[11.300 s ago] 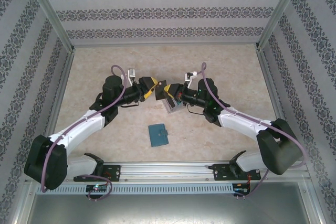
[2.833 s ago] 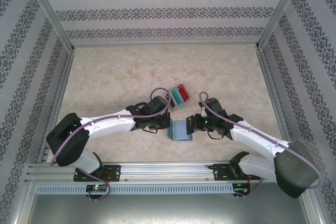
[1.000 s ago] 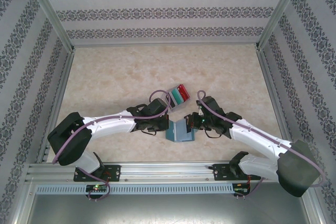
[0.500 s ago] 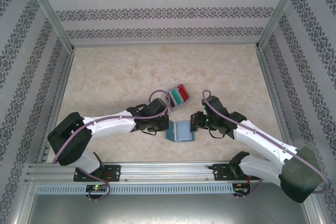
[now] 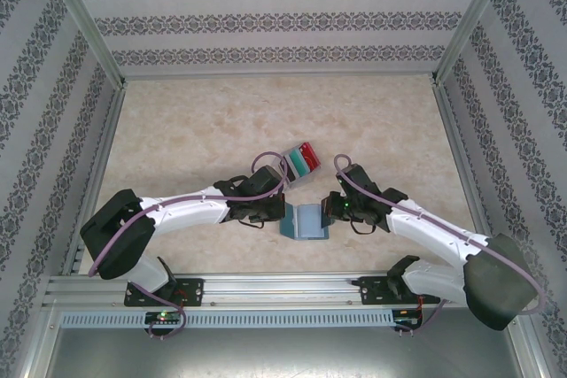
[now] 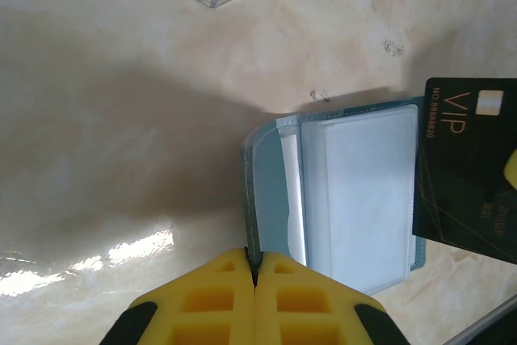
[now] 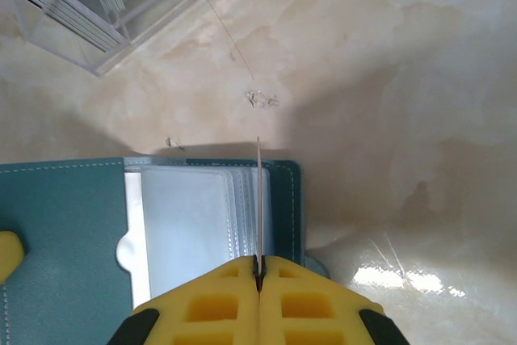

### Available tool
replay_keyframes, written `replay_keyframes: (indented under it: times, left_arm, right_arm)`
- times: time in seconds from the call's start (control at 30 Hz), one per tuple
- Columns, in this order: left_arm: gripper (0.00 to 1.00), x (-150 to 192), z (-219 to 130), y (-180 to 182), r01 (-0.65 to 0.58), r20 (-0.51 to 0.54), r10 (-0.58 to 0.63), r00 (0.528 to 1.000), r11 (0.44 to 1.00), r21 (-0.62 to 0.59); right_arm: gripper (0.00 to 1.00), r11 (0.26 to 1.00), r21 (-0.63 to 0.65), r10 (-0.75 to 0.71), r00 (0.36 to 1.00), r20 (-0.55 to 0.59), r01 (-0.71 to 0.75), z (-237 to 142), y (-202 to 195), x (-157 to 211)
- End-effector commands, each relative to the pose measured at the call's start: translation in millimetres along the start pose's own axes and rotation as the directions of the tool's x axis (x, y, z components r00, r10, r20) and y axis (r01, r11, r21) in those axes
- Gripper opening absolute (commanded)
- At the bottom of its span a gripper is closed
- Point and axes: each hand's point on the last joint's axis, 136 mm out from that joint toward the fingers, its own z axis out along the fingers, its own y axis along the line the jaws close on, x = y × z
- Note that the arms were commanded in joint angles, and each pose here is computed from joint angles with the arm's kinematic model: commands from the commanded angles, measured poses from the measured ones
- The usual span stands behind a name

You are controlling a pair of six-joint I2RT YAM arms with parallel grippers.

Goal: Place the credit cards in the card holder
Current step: Insert the credit card into the card slot.

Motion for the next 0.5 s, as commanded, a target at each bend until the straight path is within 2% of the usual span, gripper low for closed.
replay_keyframes:
  times: [0.0, 0.13, 0.23, 0.47]
  left_arm:
    - [0.0, 1, 4, 4, 0.01, -0.011, -0.01, 1.0, 1.0, -0.005]
    - [0.0, 1, 4, 4, 0.008, -0.012, -0.008, 1.0, 1.0, -0.008]
    - [0.0, 1, 3, 4, 0.005, -0.009, -0.005, 1.0, 1.0, -0.011]
    - [0.0, -1, 3, 2, 0.004, -0.007, -0.004, 1.0, 1.0, -0.006]
  right_arm:
    - [0.0, 0.999, -0.032, -0.012, 1.0, 0.012, 0.012, 0, 5, 0]
    - [0.0, 0.999, -0.001, -0.034, 0.998, 0.055, 0.035, -11, 1, -7]
    - [0.0, 0.997, -0.049, -0.061, 0.995, 0.083, 0.066, -17, 12, -11]
    - [0.0, 0.993, -0.05, -0.105, 0.994, 0.035, 0.106, -8, 14, -5]
